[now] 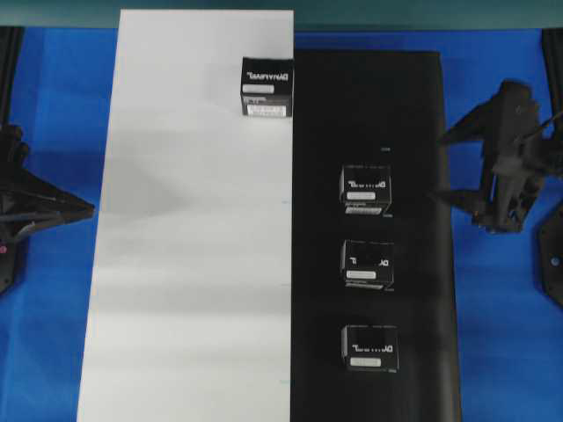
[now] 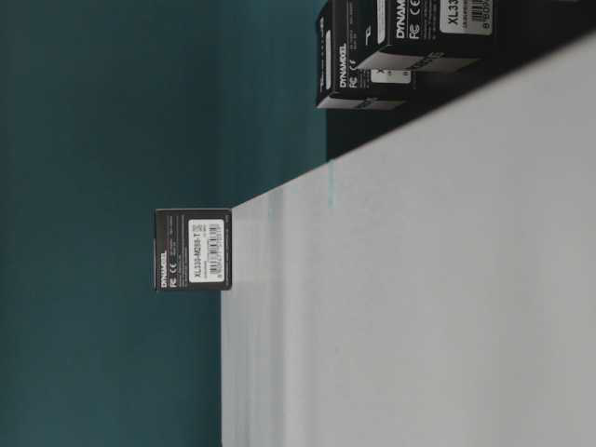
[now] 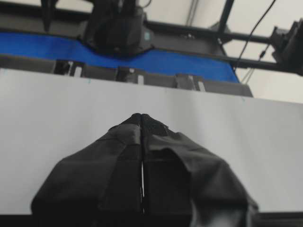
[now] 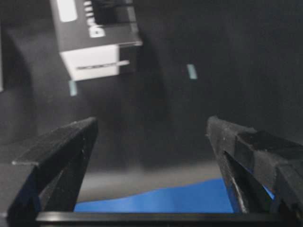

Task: Place the box from the black base onto the white base.
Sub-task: 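Position the open right gripper above the top DYNAMIXEL box on black base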

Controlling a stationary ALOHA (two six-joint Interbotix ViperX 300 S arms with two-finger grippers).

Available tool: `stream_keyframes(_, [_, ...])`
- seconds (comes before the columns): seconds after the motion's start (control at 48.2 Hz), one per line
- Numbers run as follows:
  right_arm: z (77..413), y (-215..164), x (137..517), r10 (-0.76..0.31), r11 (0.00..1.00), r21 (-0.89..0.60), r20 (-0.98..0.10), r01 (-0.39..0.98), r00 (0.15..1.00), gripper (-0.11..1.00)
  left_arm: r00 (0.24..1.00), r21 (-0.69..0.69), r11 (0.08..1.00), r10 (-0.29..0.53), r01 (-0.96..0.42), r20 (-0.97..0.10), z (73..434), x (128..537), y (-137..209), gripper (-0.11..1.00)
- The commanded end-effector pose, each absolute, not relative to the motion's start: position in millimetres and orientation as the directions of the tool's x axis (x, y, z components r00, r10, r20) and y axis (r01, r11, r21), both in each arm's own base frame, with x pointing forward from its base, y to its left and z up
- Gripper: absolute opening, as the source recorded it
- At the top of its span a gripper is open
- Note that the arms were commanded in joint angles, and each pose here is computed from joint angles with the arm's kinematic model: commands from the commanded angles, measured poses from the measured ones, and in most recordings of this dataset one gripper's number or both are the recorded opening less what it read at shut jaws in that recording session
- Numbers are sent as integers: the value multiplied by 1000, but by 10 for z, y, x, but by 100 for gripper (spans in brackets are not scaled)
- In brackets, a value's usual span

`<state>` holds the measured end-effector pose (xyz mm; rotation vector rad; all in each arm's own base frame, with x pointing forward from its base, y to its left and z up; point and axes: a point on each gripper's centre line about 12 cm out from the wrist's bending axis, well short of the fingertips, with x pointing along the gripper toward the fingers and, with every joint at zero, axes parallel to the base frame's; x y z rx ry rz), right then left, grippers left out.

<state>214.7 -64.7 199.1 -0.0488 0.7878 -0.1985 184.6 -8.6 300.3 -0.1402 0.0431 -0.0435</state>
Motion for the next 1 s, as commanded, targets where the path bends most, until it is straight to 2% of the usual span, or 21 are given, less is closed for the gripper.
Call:
stream_keyframes(0.0, [1960, -589, 2220, -163, 986, -102, -721, 129, 673, 99, 999, -142, 989, -48, 45, -20, 3101, 1848, -88, -6])
stream_keyframes(0.145, [1923, -539, 2290, -131, 991, -83, -749, 104, 649, 99, 998, -141, 989, -46, 41, -32, 3092, 1845, -85, -6])
stream_keyframes(0.436, [1987, -558, 2388, -140, 989, -68, -699, 130, 702, 99, 999, -144, 989, -42, 37, -31, 3098, 1846, -77, -6])
stream_keyframes(0.975, [1815, -606, 2585, -106, 994, -70, -799, 82, 592, 99, 999, -144, 989, -29, 23, -41, 3094, 1835, -53, -6])
